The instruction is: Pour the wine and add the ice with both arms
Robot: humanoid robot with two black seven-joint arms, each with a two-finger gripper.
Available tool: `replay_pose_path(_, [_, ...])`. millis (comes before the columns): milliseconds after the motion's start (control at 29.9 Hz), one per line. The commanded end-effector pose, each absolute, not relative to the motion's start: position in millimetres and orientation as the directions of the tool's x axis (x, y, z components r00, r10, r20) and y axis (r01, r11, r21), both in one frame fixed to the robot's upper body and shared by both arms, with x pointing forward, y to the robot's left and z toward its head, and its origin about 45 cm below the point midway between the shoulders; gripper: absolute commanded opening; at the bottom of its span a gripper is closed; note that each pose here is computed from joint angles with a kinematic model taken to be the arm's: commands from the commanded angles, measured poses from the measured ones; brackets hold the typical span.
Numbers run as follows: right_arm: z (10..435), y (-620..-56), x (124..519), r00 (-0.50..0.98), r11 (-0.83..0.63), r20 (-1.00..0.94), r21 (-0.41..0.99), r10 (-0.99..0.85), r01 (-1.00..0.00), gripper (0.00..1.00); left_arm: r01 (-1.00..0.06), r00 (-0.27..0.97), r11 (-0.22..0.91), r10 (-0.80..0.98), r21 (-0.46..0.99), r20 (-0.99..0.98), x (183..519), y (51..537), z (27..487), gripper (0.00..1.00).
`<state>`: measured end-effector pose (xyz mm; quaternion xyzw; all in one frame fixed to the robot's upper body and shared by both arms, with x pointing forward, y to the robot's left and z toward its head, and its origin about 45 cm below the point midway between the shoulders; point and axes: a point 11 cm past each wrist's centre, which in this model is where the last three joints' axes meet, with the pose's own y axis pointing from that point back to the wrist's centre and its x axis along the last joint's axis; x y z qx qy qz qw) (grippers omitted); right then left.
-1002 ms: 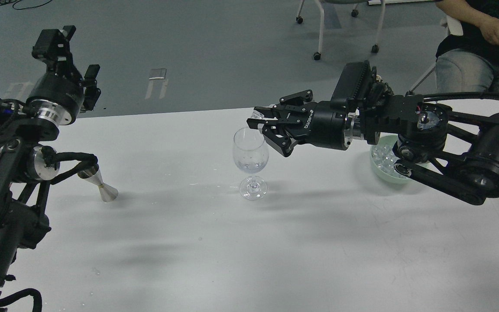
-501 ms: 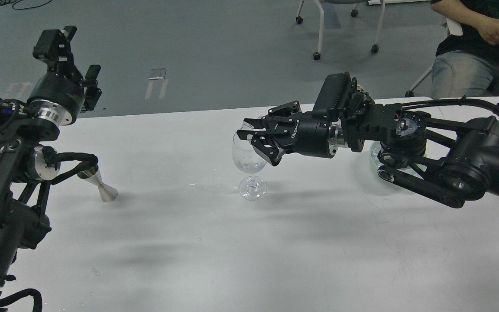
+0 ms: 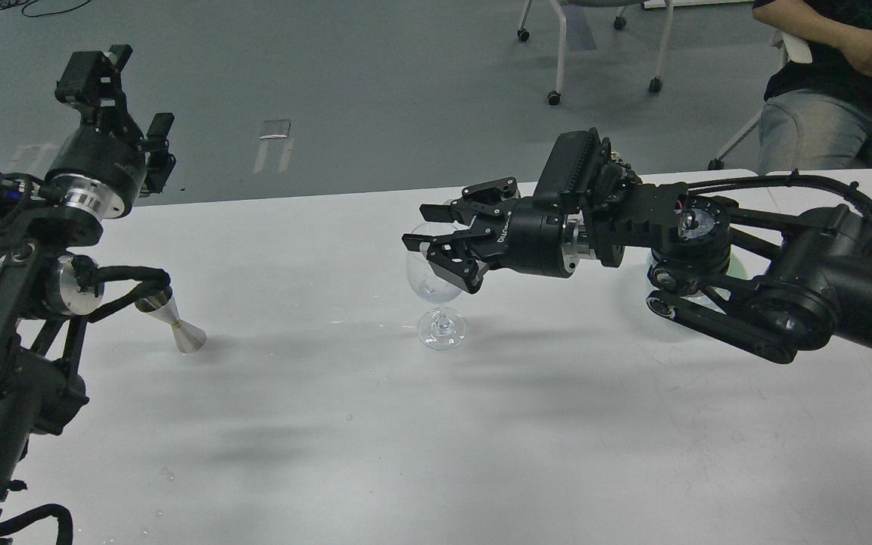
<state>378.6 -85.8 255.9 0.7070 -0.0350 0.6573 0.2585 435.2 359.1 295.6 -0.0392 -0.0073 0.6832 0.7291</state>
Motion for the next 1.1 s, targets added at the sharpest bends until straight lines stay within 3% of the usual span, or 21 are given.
replay_pose_path(0, [257,-86,379,0.132,-0.864,0.948,0.317,0.288,-0.391,0.53,-0.996,0.066,0.063,0.997,-0.067,-0.041,435,359,296,0.97])
replay_pose_path(100, [265,-85,383,0.132,-0.867,0.957,0.291,0.259,-0.404,0.66,-0.996,0.066,0.063,0.997,-0.064,-0.040,435,359,296,0.97])
replay_pose_path(167, [284,-88,395,0.117,-0.865,0.972,0.236,0.205,-0.444,0.84,-0.996,0.065,0.062,0.997,-0.061,-0.039,435,360,296,0.98])
replay_pose_path(234, [304,-98,411,0.122,-0.846,0.985,0.168,0.122,-0.506,0.95,-0.996,0.065,0.062,0.997,-0.059,-0.036,435,362,297,0.98])
replay_pose_path(334, [335,-121,442,0.169,-0.793,0.984,0.063,-0.052,-0.606,1.00,-0.996,0.062,0.060,0.997,-0.063,-0.041,438,362,301,0.98])
replay_pose_path(568, [383,-161,489,0.227,-0.665,0.900,-0.087,-0.372,-0.742,1.00,-0.996,0.072,0.063,0.989,-0.070,-0.128,438,359,299,0.98])
replay_pose_path(735, [398,-194,516,0.250,-0.517,0.706,-0.189,-0.663,-0.835,0.99,-0.989,0.138,0.128,0.977,-0.069,-0.162,448,353,313,0.98])
replay_pose_path(936, [380,-190,528,0.287,-0.421,0.470,-0.209,-0.835,-0.883,1.00,-0.991,0.131,0.124,0.974,-0.049,-0.184,469,364,316,0.98])
replay_pose_path(1069, [378,-198,530,0.272,-0.370,0.370,-0.227,-0.888,-0.901,1.00,-0.973,0.229,0.225,0.958,-0.040,-0.174,472,356,312,0.98])
